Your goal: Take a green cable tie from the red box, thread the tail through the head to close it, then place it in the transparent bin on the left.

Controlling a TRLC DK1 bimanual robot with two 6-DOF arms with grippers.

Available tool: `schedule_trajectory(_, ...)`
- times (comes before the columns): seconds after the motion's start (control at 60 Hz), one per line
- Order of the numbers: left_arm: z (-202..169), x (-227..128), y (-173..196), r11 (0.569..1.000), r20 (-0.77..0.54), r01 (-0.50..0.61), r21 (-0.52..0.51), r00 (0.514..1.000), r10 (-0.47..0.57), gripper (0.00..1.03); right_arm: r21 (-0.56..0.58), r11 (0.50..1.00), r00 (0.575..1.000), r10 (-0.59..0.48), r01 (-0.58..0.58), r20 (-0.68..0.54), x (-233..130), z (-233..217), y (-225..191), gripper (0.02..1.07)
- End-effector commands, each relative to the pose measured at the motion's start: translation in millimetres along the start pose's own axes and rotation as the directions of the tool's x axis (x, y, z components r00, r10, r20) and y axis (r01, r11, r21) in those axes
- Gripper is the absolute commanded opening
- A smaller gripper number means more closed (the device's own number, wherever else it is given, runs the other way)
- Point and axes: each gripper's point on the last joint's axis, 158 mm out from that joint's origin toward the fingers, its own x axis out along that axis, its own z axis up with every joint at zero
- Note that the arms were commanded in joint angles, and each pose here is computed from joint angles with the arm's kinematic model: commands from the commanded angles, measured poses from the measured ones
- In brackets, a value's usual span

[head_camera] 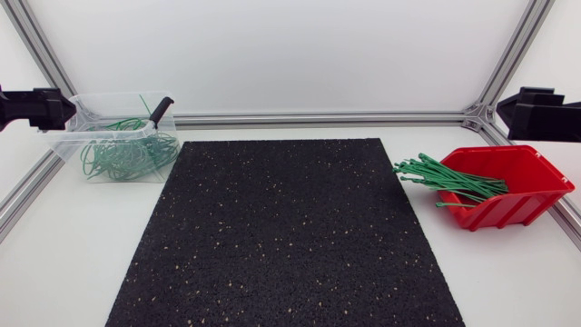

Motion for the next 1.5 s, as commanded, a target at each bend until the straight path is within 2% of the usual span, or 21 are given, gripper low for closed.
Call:
schedule_trajectory(0.0, -16, -6, 3, 0.999, 0.008, -0.011, -0.045, 1.0, 0.011, 1.0, -0.032, 0.999, 0.999, -0.036, 0.037, 0.022, -2, -9, -12, 1.03)
schedule_trajectory(0.233, -40, -36, 0, 0.998, 0.152, -0.036, -0.05, 0.988, 0.043, 1.0, -0.035, 0.997, 0.994, -0.063, 0.067, 0.094, -18, -29, -24, 1.03)
schedule_trajectory(0.517, -73, -42, -11, 0.998, 0.147, -0.009, -0.062, 0.989, 0.018, 1.0, -0.046, 0.994, 0.983, -0.085, 0.094, 0.164, -24, -52, -30, 1.03)
schedule_trajectory(0.65, -76, -47, -13, 0.998, 0.165, -0.006, -0.068, 0.986, 0.017, 1.0, -0.091, 0.984, 0.957, -0.123, 0.151, 0.263, -34, -53, -39, 1.03)
schedule_trajectory(0.933, -87, -55, -20, 0.996, 0.213, 0.014, -0.089, 0.977, 0.005, 1.0, -0.057, 0.995, 0.955, -0.057, 0.077, 0.293, -14, -77, -25, 1.03)
schedule_trajectory(1.483, -127, -36, -44, 0.997, 0.336, 0.056, -0.047, 0.941, -0.037, 1.0, 0.0, 0.997, 0.937, 0.077, -0.081, 0.342, 23, -130, 2, 1.03)
